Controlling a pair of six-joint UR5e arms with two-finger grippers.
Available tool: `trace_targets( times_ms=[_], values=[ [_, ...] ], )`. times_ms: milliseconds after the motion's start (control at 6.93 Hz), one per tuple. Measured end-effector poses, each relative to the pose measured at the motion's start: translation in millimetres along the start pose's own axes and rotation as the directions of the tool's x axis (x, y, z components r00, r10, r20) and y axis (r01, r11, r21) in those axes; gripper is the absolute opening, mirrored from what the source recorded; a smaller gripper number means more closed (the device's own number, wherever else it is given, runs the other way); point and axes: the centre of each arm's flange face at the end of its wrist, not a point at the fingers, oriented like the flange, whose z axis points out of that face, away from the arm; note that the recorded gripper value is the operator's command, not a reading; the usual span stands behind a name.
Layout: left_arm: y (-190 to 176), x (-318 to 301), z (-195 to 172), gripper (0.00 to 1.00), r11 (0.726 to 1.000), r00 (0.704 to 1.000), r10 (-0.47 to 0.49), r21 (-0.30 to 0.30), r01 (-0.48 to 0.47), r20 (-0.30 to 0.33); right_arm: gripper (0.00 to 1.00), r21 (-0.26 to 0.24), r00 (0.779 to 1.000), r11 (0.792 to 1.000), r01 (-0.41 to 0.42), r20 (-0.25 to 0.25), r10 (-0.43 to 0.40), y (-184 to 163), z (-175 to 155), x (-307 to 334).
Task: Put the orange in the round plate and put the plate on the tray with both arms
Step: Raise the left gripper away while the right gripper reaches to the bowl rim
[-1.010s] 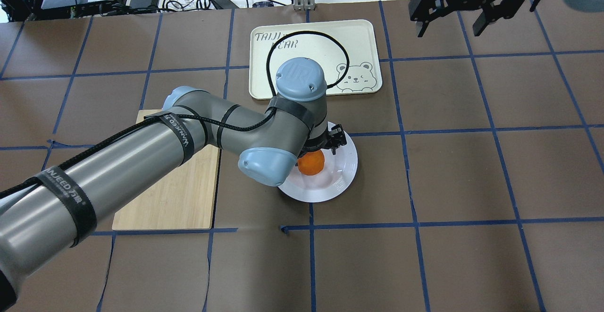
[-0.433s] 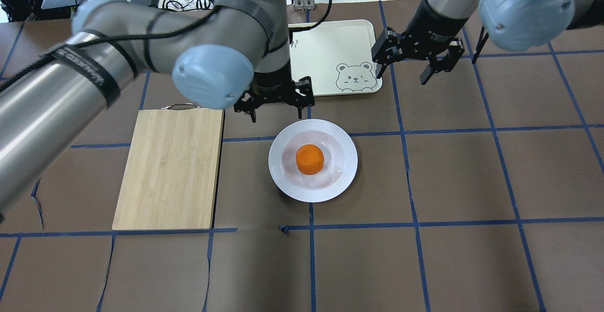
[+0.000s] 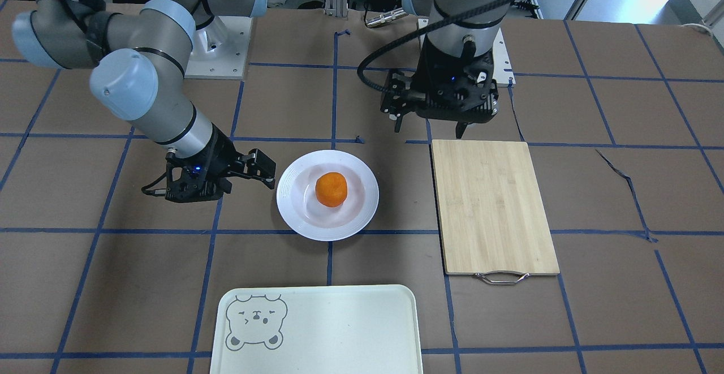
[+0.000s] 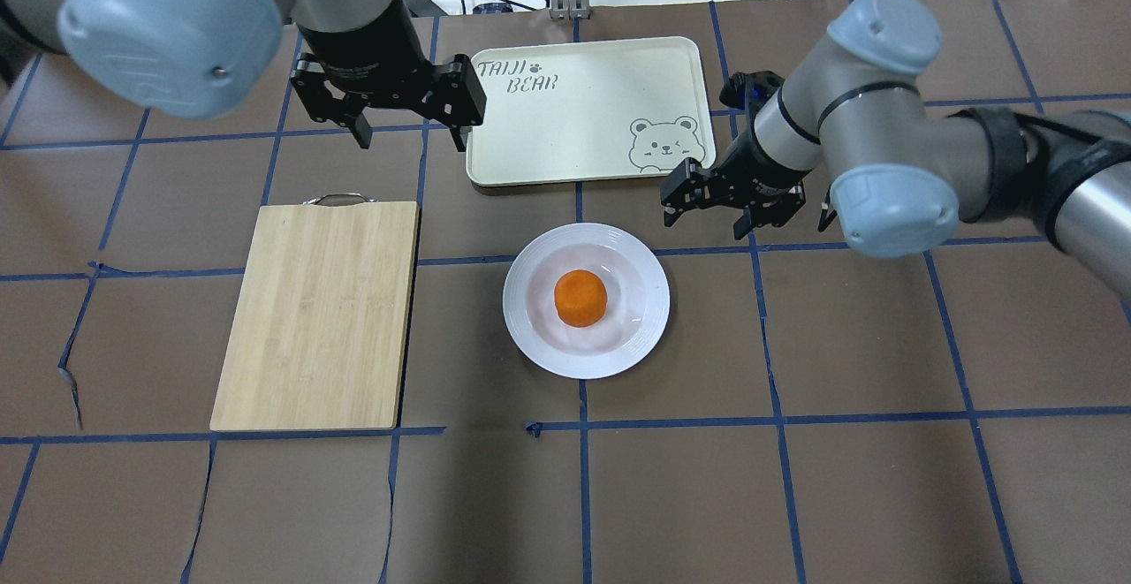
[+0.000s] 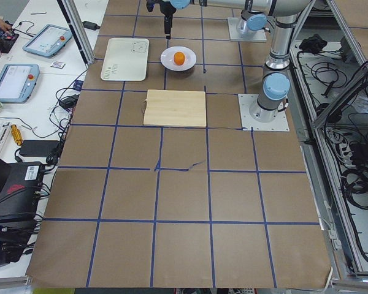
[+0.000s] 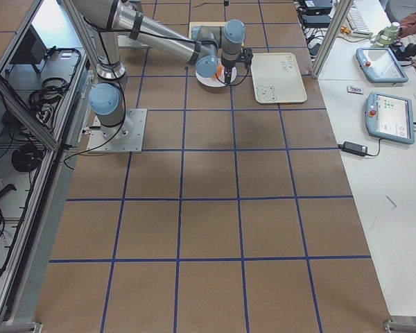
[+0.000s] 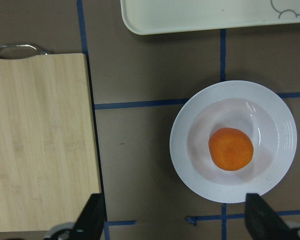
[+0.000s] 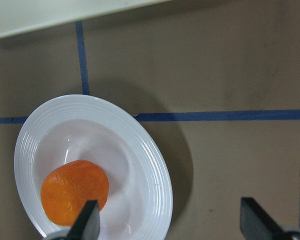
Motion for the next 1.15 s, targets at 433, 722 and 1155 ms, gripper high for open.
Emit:
trace_targets(
  times_ms=[433,722,1155],
  values=[
    [18.2,-31.6,-9.4,1.0,0.999,0.999,-0.042,0.011,0.042,-0.003,1.0,0.016,0.991,0.995,-0.097,0.089,0.095,7.6,78.5,20.0],
    [27.9,-39.4,-8.4,1.0,0.998,0.998,-0.057,0.016,0.057,-0.003,0.99,-0.008,0.986,0.991,-0.131,0.098,0.131,14.6,101.6,17.5],
    [33.6,-45.5,-2.8,1.0,0.998,0.998,-0.066,0.01,0.066,-0.001,0.77,-0.017,0.983,0.988,-0.152,0.098,0.153,28.1,113.5,3.2]
  ],
)
